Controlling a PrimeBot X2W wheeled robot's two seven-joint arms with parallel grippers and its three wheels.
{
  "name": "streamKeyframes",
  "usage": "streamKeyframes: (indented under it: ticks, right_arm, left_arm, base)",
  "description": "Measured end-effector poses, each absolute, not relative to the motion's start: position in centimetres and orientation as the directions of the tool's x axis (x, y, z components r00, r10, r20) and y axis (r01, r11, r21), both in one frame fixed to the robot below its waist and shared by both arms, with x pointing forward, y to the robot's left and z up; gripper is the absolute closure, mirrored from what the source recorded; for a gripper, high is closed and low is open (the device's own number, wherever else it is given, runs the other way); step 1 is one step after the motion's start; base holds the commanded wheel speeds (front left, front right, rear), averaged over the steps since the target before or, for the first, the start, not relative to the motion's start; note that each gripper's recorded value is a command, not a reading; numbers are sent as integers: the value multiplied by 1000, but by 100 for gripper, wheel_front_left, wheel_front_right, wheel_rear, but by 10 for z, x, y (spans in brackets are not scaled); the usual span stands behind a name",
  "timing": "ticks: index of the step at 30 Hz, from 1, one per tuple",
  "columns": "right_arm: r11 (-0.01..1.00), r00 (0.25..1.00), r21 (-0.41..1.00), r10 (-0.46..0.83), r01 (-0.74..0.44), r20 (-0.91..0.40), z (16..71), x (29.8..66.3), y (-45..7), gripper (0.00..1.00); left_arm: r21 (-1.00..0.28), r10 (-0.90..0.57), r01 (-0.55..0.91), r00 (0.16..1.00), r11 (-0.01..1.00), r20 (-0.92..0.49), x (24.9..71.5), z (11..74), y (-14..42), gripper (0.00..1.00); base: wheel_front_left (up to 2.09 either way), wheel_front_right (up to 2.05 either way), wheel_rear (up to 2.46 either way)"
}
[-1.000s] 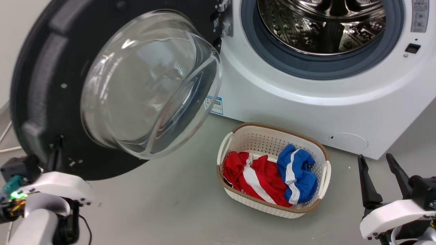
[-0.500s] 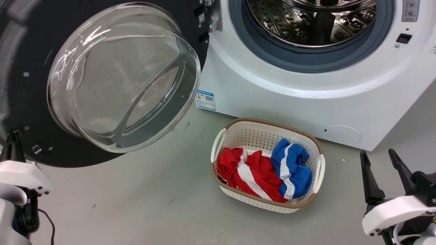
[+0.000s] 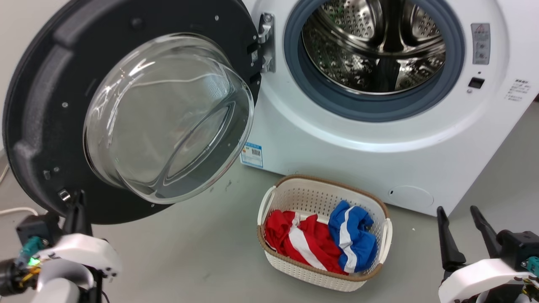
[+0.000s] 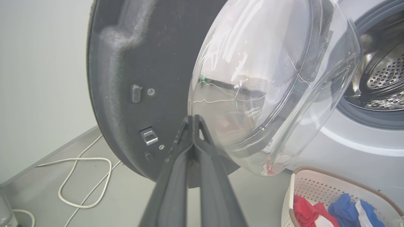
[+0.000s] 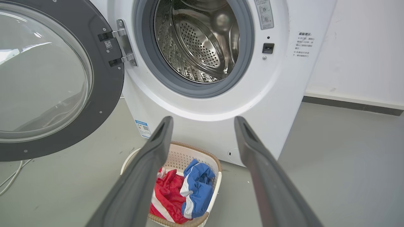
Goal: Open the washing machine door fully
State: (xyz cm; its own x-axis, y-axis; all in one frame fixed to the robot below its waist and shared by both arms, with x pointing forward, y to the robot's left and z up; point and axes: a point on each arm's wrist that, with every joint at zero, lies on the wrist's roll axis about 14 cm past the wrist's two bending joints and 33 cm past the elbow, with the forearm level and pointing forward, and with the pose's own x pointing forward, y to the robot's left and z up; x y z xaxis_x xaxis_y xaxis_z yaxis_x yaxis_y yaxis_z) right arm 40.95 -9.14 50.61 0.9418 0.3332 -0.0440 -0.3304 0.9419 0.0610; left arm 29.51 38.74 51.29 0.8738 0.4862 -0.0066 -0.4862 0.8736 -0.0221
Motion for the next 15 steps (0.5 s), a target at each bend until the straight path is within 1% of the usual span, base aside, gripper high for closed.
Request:
streamKeyframes:
  ticks: [4,10,15]
  right_arm:
    - [943,944,52,331,-330,-17,516,403,-91,0]
    - [953,954,32,301,-301,-9,520,395,-103,0]
    - [966,967,26,257,-257,-1,523,388,-120,0]
  left_arm:
    - [-47,431,-430,902,901,16,293,514,358,100]
    - [-38,282,-281,959,959,26,308,516,299,100]
    - [-55,156,-154,988,987,23,324,514,254,100]
  base:
    - [0,0,0]
    - [0,0,0]
    - [0,0,0]
